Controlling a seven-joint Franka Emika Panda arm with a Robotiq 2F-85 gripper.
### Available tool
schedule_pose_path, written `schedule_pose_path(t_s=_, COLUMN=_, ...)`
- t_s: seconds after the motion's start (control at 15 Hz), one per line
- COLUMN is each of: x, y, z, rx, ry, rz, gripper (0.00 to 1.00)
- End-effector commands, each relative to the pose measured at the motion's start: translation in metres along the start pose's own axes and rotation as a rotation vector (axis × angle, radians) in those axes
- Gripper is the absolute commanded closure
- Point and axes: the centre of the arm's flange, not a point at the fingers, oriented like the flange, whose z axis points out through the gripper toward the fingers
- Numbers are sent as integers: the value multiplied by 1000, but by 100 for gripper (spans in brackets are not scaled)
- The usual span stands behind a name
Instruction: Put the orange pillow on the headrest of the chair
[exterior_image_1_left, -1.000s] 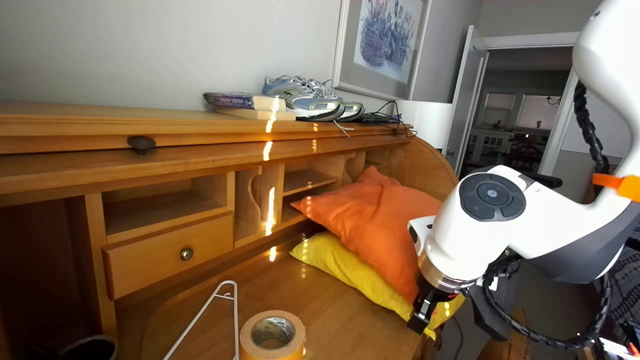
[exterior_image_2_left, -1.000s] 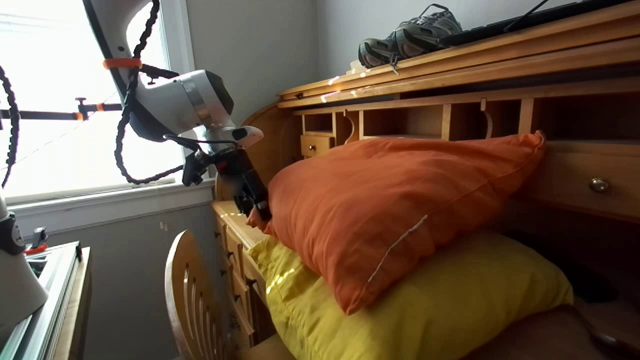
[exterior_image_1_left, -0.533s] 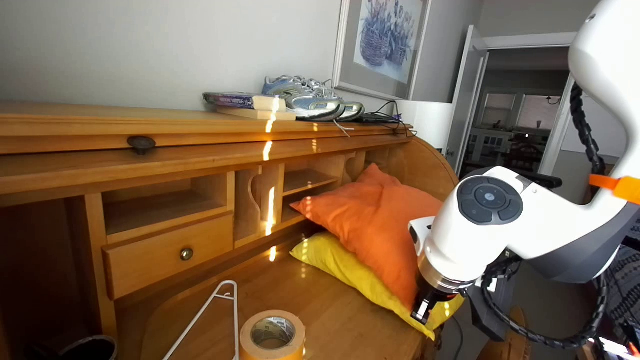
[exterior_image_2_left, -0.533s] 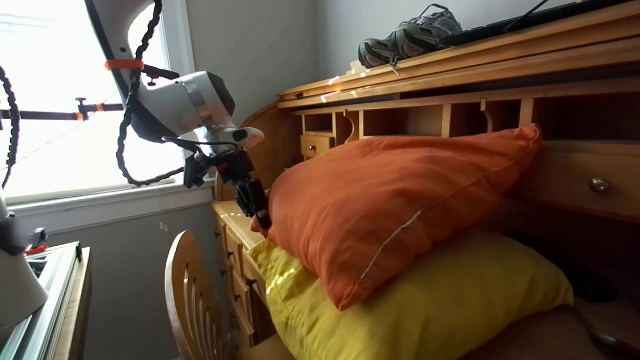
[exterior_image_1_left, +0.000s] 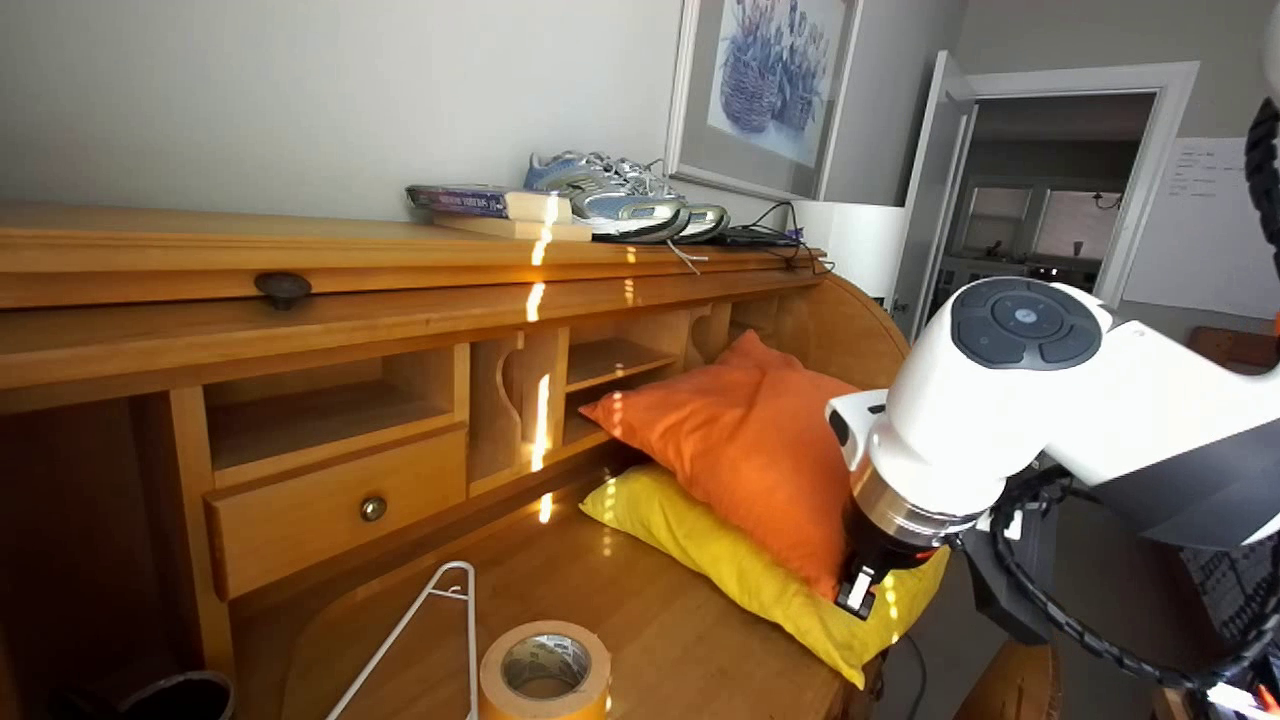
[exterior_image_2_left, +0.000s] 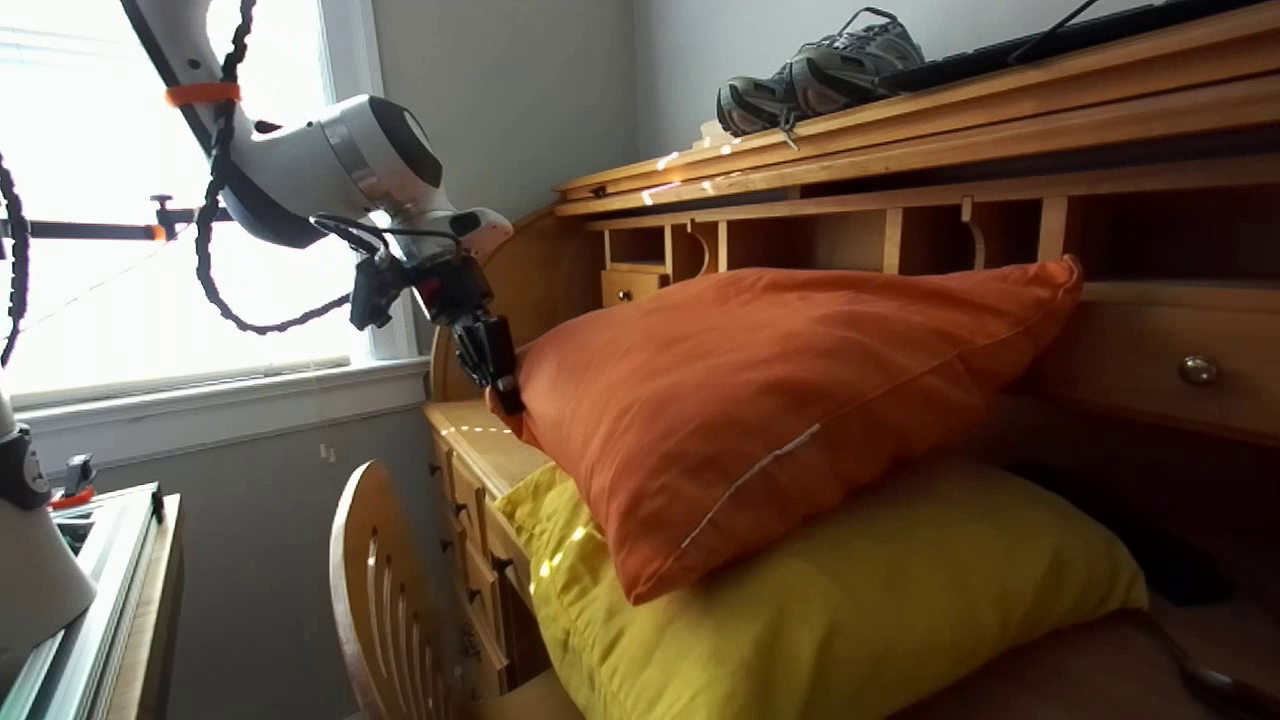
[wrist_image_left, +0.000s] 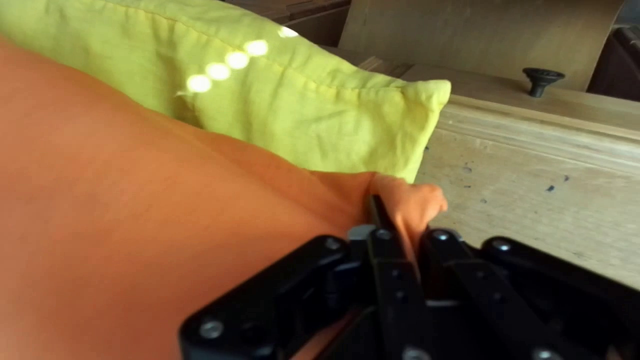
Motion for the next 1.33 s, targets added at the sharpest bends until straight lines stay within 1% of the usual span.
schedule_pose_path(t_s=0.0, x=-4, y=15, z=-63, rx=-65, ry=8, rz=-60, gripper=98)
schedule_pose_path(t_s=0.07, x=1, y=21, z=-72, rx=-99, ry=16, rz=-67, gripper=98)
schedule_pose_path(t_s=0.27, x=17, y=44, z=-101, rx=-245, ry=76, rz=-66, gripper=98)
schedule_pose_path(t_s=0.53, x=39, y=72, z=-150, rx=-369, ry=181, rz=-37, gripper=98)
schedule_pose_path(t_s=0.67, x=50, y=82, z=-168, rx=-400, ry=206, rz=-25, gripper=98)
schedule_pose_path(t_s=0.93, x=61, y=91, z=-183, rx=-429, ry=225, rz=-25, gripper=98)
schedule_pose_path(t_s=1.07, x=64, y=94, z=-195, rx=-473, ry=267, rz=-17, gripper=98)
schedule_pose_path(t_s=1.27, x=68, y=99, z=-217, rx=-564, ry=327, rz=-2, gripper=98)
